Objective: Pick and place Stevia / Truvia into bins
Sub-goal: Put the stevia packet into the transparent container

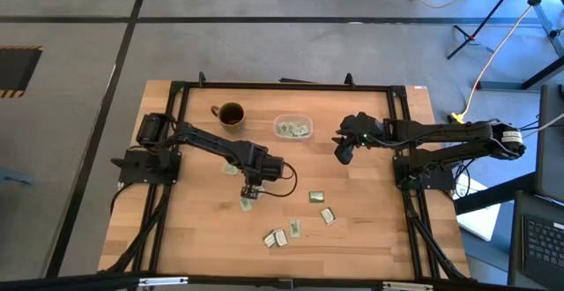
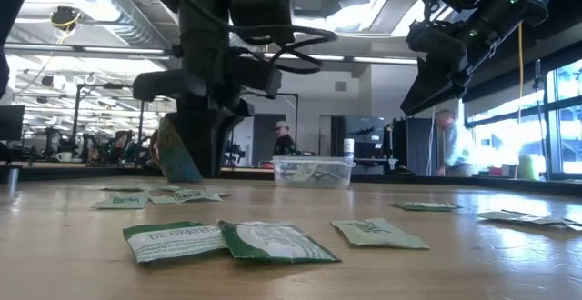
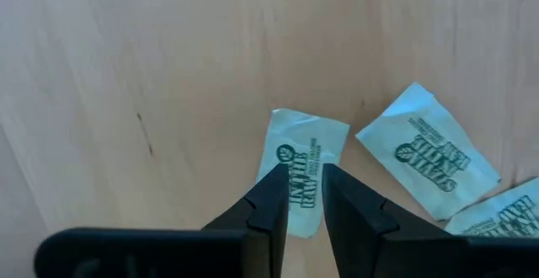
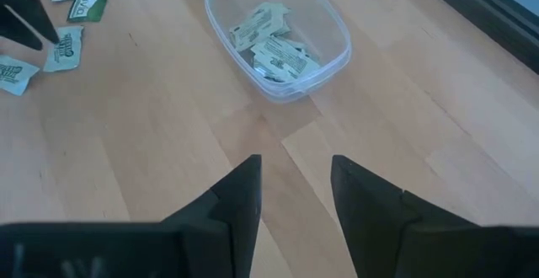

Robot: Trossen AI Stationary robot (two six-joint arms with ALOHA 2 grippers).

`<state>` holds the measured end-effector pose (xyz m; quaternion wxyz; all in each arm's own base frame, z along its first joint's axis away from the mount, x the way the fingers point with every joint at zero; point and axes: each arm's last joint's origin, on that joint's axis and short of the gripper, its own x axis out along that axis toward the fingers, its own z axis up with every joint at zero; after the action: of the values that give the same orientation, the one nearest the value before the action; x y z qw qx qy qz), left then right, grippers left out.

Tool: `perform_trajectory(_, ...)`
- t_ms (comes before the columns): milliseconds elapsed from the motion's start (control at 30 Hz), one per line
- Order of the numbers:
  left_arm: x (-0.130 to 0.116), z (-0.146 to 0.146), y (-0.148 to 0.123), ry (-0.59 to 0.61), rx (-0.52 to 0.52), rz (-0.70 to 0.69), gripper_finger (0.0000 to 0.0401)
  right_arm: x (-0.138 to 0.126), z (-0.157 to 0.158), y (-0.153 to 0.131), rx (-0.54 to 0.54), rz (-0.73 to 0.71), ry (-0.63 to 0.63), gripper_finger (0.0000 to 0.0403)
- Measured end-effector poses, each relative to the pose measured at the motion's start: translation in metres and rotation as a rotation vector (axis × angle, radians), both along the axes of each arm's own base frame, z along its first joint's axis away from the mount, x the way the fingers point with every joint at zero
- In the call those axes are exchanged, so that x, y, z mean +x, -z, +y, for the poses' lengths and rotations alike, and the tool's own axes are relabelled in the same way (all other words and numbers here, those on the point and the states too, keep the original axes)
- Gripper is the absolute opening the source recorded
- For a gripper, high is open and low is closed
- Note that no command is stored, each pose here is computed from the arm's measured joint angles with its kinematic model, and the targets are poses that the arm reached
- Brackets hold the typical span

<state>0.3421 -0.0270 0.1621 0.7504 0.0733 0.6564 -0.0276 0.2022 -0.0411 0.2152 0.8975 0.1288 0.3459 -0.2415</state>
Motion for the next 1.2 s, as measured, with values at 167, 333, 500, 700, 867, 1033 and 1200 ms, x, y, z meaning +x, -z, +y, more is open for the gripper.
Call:
perform_trajectory(167,0.002,0.003,0.002,-0.008,-0.017,-0.004,0.006,0.0,0.0,0.0,-0.002,0.001,-0.002,0.0147)
perform_trajectory(333,0.003,0.002,0.016,-0.003,-0.036,0.01,0.0057,0.0,0.0,0.0,-0.003,0.002,-0.003,0.0147)
perform_trajectory(500,-0.001,0.003,0.024,-0.025,-0.034,0.04,0.0057,0.0,0.0,0.0,-0.004,0.002,-0.004,0.0147)
perform_trajectory(700,-0.001,0.003,0.025,-0.03,-0.03,0.042,0.0035,0.0,0.0,0.0,-0.004,0.003,-0.005,0.0147)
perform_trajectory(867,-0.001,0.003,0.026,-0.031,-0.028,0.043,0.0012,0.0,0.0,0.0,-0.004,0.004,-0.004,0.0147)
perform_trajectory(1033,0.0,0.003,0.024,-0.017,-0.025,0.052,0.0003,0.0,0.0,0.0,-0.004,0.004,-0.005,0.0147)
perform_trajectory(1200,0.009,0.006,0.002,0.017,-0.032,-0.001,0.0003,0.0,0.0,0.0,-0.005,0.003,-0.005,0.0147)
